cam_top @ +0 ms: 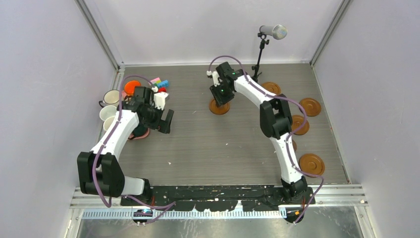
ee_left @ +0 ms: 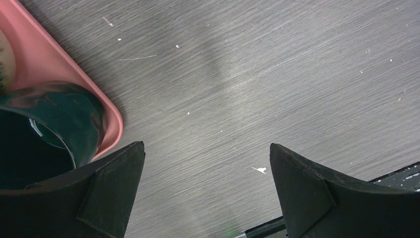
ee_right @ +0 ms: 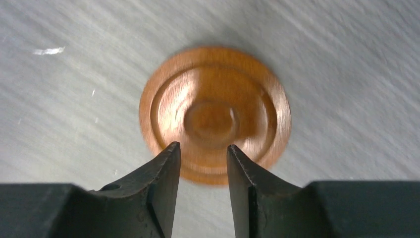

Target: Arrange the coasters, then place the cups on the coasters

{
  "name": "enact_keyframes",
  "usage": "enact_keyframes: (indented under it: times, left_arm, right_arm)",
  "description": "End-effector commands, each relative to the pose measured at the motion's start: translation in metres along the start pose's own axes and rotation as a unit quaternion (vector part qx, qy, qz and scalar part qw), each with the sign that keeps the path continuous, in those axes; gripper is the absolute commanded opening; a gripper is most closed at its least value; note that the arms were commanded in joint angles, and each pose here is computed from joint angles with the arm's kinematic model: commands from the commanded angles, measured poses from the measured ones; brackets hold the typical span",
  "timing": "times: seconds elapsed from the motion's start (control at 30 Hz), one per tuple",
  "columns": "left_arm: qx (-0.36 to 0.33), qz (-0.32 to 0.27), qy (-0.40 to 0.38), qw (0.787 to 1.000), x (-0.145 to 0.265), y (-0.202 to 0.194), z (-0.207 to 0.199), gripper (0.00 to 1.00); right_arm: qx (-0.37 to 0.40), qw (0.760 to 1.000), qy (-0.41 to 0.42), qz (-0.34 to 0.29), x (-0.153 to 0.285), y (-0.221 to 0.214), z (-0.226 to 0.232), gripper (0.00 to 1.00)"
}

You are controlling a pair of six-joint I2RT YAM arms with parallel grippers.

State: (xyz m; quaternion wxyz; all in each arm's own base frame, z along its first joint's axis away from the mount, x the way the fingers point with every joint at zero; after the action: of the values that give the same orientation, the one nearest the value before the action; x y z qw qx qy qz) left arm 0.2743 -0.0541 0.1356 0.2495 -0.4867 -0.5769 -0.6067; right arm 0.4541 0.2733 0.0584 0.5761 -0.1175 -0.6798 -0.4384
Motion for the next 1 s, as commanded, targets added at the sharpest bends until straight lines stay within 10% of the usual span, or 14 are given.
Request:
enact_keyframes:
  times: [0.0, 0.47, 0.97]
  left_arm:
    - [-0.011, -0.016, -0.022, 1.0, 0.01, 0.01, -0.007, 1.0]
    - [-0.015, -0.015, -0.04, 0.999, 0.012, 0.006, -0.013, 1.0]
    - [-0.008, -0.006, -0.026, 1.0, 0.01, 0.003, -0.009, 1.0]
  right_arm:
    - [-0.003, 0.996, -0.014, -0.089, 0.108, 0.029, -0.004, 0.46]
    - [-0.184, 0.978, -0.067, -0.076, 0.152, -0.103, -0.147, 0.37]
    - [-0.256, 0.945, -0.177, -0.097, 0.109, -0.086, -0.269, 0.26]
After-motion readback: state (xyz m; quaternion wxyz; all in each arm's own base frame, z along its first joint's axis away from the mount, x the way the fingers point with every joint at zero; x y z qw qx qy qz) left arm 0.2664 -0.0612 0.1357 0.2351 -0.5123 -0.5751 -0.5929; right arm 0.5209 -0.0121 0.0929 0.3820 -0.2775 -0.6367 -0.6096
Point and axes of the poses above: each gripper's point midway between its finger pads, its own x axis back along the fingers, its own z axis along the line the jaws close on, y = z × x, the point moved 2 cm from there along x, back along the fingers, and after that the axes turned 7 degrees about x, right-handed, at the moved point
